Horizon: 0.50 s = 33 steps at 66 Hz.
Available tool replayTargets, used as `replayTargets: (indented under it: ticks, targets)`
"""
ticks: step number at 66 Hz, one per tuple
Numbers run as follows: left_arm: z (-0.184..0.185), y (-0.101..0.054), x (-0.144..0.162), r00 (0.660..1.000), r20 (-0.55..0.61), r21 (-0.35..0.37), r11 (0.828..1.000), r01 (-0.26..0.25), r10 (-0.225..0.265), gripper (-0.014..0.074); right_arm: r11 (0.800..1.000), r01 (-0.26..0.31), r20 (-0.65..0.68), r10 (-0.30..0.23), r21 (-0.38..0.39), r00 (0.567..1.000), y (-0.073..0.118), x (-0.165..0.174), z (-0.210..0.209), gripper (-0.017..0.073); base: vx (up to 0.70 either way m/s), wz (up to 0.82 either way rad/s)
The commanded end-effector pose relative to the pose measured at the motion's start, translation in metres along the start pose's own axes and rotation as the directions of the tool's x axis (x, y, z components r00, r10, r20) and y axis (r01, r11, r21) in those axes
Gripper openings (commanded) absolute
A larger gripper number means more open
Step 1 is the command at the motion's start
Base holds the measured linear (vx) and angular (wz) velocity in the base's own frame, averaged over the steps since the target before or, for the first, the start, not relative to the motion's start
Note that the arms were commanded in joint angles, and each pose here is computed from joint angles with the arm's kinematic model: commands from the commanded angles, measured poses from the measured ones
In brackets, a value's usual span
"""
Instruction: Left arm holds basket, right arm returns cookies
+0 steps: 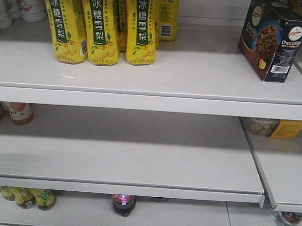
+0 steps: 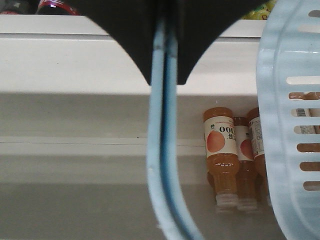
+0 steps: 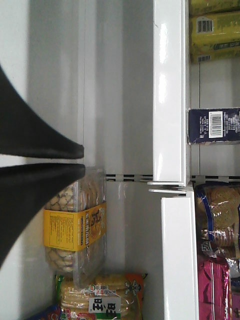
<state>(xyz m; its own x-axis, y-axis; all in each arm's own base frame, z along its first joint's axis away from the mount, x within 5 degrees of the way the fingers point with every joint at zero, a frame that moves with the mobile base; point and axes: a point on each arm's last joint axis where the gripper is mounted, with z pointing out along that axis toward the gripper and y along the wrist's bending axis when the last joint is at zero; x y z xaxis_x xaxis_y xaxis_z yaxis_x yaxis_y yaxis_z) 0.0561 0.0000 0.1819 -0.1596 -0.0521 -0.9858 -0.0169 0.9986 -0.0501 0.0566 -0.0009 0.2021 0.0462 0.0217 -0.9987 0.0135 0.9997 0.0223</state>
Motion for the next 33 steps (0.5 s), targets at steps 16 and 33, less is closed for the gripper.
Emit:
replayTargets:
  ticks: [16, 33]
  targets:
    - [-0.0048, -0.0003, -0.0205, 0.987, 0.154, -0.007, 0.999, -0.034, 0.034, -0.0003, 1.0, 0.016, 0.068, -0.015, -0.011, 0.998, 0.001, -0.0013, -0.0006, -0.001, 0.0, 0.0]
    - [-0.0048, -0.0003, -0.0205, 0.987, 0.154, -0.007, 0.999, -0.034, 0.034, -0.0003, 1.0, 0.016, 0.068, -0.015, -0.011, 0.998, 0.001, -0.0013, -0.0006, -0.001, 0.0, 0.0]
